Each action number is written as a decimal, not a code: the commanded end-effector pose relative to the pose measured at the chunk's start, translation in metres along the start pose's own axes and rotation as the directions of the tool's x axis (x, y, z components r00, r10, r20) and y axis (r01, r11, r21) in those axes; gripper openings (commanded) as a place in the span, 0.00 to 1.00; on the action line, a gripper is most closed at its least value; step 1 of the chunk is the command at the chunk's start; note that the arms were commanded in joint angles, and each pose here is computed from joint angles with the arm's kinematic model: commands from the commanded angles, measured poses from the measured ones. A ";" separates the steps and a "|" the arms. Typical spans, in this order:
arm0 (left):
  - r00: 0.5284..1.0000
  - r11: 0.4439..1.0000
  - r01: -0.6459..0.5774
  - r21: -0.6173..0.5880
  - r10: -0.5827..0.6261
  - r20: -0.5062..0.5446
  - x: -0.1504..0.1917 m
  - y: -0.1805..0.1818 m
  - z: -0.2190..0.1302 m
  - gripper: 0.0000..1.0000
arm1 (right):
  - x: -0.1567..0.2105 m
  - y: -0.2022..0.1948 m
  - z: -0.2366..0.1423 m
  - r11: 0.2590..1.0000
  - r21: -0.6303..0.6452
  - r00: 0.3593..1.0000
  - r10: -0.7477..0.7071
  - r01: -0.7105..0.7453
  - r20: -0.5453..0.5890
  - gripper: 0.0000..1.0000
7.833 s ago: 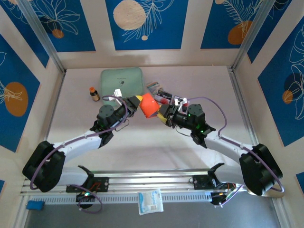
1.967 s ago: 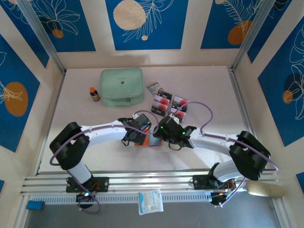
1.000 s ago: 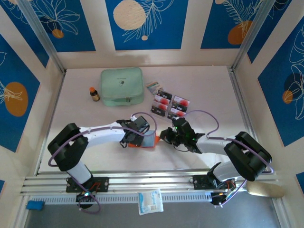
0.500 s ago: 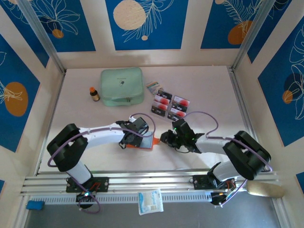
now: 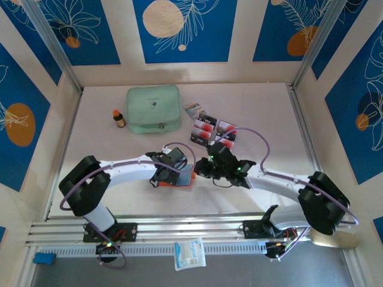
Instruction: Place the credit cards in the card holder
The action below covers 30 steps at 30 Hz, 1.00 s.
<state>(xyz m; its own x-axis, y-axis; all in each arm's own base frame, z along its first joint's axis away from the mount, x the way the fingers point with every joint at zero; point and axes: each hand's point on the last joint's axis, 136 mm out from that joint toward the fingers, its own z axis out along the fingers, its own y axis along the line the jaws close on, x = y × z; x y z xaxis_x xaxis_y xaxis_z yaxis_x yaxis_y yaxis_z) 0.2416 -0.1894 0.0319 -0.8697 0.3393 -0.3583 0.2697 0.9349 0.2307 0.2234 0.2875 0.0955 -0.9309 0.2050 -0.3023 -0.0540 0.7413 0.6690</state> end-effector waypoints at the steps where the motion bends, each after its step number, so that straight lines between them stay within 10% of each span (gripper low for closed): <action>1: 1.000 1.000 -0.008 -0.016 0.008 -0.017 0.009 0.004 -0.002 1.00 | 0.005 0.002 0.013 0.998 0.046 0.999 -0.037 0.038 -0.031 0.00; 30: 1.000 1.000 0.001 0.010 -0.001 -0.011 0.004 0.000 -0.010 1.00 | 0.027 -0.090 0.034 0.959 0.281 0.997 0.062 -0.046 -0.047 0.00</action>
<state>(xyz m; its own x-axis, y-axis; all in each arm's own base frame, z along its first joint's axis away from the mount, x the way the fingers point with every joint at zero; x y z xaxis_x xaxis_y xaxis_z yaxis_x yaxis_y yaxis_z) 0.2411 -0.1893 0.0321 -0.8712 0.3364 -0.3575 0.2673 0.9359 0.2293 0.2234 0.2611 0.0197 -0.9434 0.2115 -0.2555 0.0565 0.8614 0.5048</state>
